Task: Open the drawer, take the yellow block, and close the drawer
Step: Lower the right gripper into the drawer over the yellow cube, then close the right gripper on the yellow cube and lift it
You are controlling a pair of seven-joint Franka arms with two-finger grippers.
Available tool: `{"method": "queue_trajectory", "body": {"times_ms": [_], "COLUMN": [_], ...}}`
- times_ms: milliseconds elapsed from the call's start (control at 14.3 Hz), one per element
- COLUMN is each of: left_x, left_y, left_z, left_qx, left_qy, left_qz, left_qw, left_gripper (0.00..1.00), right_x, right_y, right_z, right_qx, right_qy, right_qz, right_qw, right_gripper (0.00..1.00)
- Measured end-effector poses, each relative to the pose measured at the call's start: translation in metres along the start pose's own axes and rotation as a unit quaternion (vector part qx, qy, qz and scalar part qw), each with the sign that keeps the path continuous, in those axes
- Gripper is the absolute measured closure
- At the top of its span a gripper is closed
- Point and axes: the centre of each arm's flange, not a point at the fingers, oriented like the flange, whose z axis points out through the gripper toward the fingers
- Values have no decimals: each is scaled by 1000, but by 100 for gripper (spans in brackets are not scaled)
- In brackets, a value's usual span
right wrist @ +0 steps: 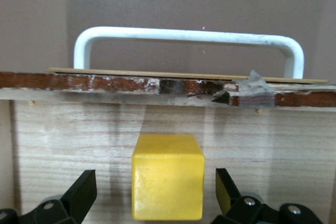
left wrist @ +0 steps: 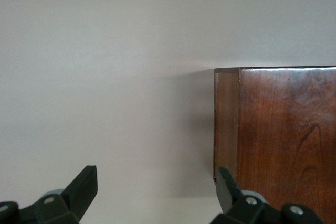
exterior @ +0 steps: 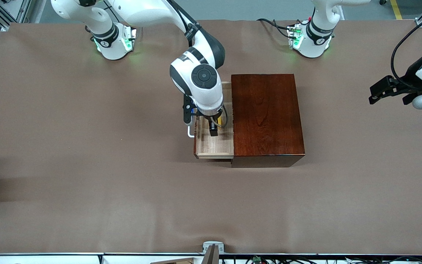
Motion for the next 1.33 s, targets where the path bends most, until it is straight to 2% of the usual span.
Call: {"method": "queue_trajectory", "body": {"times_ms": [489, 559, 699, 839, 1328], "left_x": [0, 0, -1, -1, -1], "left_y": [-3, -3, -3, -3, -3], "left_z": [2, 2, 2, 2, 1], "left_qx": [0, 0, 0, 0, 2], "left_qy": [-2, -2, -6, -7, -6], "left_qz": [-3, -3, -3, -3, -3], "left_qw": [1000, 1000, 1000, 1000, 1000], "left_gripper": [0, 0, 0, 0, 0], "right_x": [-1, -1, -1, -1, 0], "right_y": [0, -1, -1, -1, -6], "right_z": [10, 10, 11, 12, -2], "right_qx": [2, 6, 11, 12, 25], "right_qy": [2, 1, 2, 3, -1], "right_qz": [0, -2, -4, -5, -9], "right_qw": [1000, 1000, 1000, 1000, 1000], "right_gripper": [2, 7, 30, 44, 44]}}
